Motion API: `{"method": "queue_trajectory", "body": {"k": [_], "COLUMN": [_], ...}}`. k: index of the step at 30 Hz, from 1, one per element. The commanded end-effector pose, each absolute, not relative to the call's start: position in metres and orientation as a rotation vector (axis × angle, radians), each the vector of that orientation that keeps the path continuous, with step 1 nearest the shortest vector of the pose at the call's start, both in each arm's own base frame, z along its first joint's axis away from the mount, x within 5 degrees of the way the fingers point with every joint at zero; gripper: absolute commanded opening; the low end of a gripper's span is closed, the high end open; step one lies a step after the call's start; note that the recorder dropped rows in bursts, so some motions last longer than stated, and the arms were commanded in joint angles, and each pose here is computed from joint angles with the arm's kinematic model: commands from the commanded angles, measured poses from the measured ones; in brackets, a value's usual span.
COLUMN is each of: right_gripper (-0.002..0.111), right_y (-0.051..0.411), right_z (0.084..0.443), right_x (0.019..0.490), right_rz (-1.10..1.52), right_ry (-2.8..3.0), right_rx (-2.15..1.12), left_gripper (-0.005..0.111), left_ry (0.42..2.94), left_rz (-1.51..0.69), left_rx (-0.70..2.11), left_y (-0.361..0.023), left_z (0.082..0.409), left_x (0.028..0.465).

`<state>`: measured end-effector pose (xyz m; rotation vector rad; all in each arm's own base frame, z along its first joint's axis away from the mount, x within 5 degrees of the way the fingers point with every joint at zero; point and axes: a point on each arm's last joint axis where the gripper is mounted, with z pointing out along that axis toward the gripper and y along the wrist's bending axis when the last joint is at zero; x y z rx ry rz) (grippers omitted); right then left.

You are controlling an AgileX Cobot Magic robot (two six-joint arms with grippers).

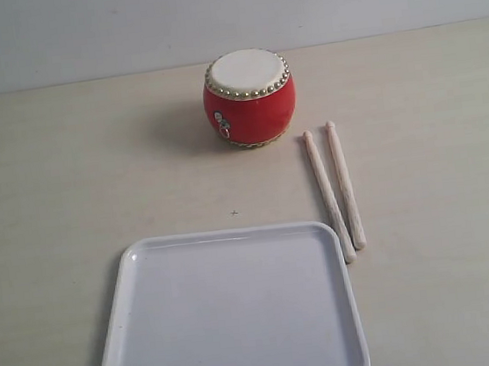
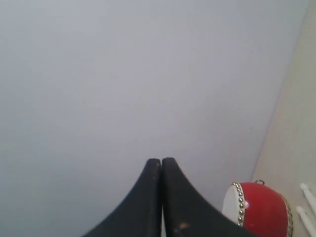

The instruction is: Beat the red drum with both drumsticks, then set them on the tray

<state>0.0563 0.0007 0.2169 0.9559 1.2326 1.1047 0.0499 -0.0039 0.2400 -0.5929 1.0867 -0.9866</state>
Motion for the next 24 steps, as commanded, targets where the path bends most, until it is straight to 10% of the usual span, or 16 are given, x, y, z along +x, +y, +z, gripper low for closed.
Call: {"method": "queue_trajectory", "body": {"k": [1,12,24], "right_gripper": [0.000,0.000,0.000], "right_y": [-0.005,0.024,0.066], "right_z": [0.222,0.347,0.296], "right_x": [0.065,0.180,0.264], "right_rz": [1.048,0.411,0.643], "right_ry": [1.212,2.203,2.637], "right_rx": [1.007,0.224,-0.149], "left_gripper": [0.000,0.000,0.000], "left_ry": [1.246,1.938,2.444], "left_rz": [-0.943,-0.165,-0.158], "left_rx": [-0.734,-0.201,0.044], "left_y": [-0.002,-0.011,-0.034], "left_z": [0.226,0.315,0.288], "left_x": [0.064,0.180,0.225]}}
